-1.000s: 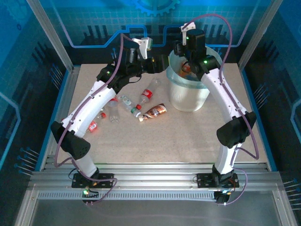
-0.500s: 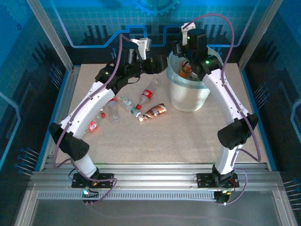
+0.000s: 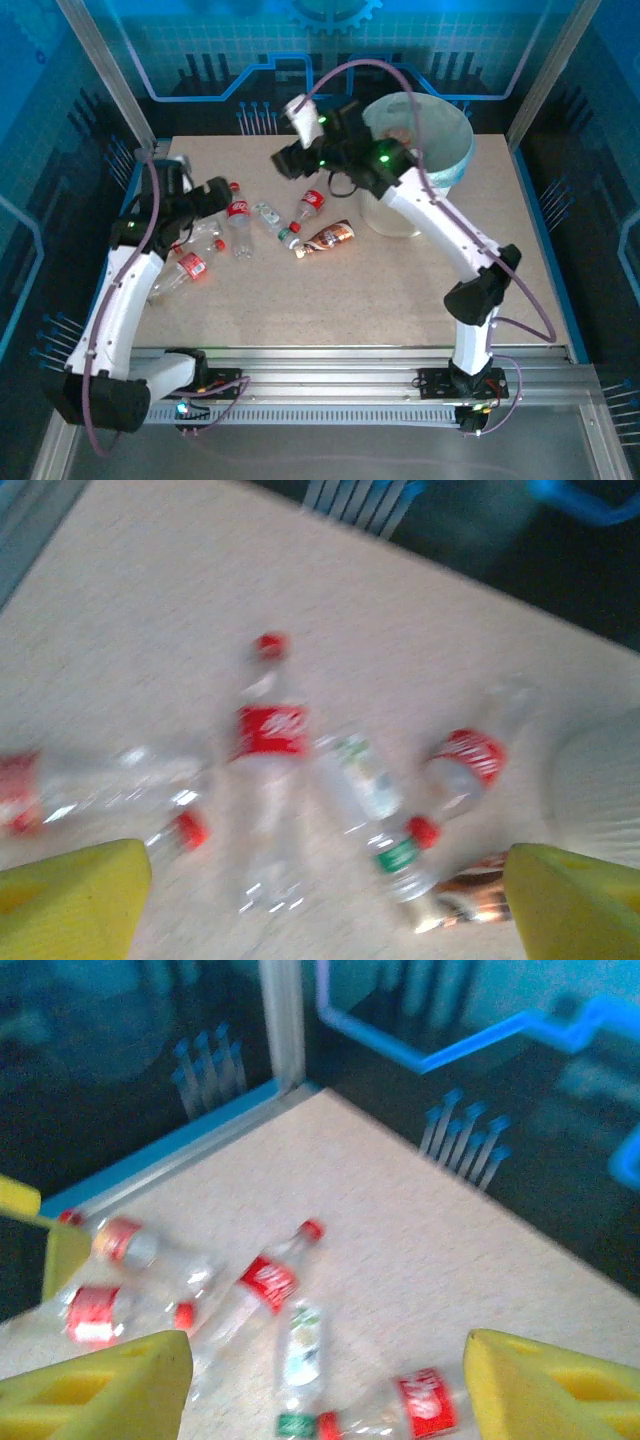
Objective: Put the plastic bottles in the bin
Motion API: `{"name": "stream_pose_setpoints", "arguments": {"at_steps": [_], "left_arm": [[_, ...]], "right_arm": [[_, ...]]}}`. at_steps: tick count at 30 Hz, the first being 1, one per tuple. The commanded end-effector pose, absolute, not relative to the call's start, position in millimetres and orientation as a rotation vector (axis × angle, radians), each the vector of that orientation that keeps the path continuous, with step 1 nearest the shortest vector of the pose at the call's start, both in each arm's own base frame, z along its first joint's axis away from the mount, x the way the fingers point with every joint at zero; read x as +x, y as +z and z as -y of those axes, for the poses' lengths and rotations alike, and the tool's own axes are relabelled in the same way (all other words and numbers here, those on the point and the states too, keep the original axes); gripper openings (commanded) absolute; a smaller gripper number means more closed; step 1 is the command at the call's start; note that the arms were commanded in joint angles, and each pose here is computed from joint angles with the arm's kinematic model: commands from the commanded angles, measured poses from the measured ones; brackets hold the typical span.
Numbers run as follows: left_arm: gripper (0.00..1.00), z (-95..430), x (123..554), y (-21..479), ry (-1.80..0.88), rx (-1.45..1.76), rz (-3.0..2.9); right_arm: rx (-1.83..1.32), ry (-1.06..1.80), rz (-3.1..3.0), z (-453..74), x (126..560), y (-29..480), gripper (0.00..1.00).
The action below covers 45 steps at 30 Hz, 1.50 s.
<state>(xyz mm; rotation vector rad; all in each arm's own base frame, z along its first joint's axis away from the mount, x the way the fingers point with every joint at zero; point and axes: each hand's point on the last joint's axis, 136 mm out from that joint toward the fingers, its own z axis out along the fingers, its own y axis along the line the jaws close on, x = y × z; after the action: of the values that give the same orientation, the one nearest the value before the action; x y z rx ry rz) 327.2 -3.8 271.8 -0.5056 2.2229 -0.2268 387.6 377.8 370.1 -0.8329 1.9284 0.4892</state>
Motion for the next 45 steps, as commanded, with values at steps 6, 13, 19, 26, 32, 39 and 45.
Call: {"name": "stream_pose_setpoints", "arguments": {"at_steps": [6, 13, 19, 26, 32, 39, 45], "left_arm": [[0.91, 27, 269, 218, -0.403, -0.372, -2.390], [0.94, 44, 242, 211, -0.481, -0.247, -2.366], [0.94, 58, 242, 226, -0.564, -0.157, -2.333], [0.94, 63, 241, 227, -0.595, -0.123, -2.339], [0.94, 66, 239, 240, -0.601, -0.080, -2.347], [0.94, 63, 241, 241, -0.588, -0.097, -2.376], [0.94, 64, 241, 244, -0.599, -0.107, -2.402]], "right_arm": [[-1.039, 0.364, -2.288, -392, 380, 207, 0.74], [-1.688, 0.323, -2.159, -372, 338, 134, 0.76], [-1.899, 0.225, -2.047, -347, 340, 113, 0.76], [-2.055, 0.236, -1.874, -351, 338, 93, 0.75], [-2.076, 0.250, -1.764, -362, 344, 88, 0.74], [-2.123, 0.265, -1.767, -365, 342, 71, 0.74], [-2.150, 0.277, -1.776, -366, 342, 57, 0.71]]}}
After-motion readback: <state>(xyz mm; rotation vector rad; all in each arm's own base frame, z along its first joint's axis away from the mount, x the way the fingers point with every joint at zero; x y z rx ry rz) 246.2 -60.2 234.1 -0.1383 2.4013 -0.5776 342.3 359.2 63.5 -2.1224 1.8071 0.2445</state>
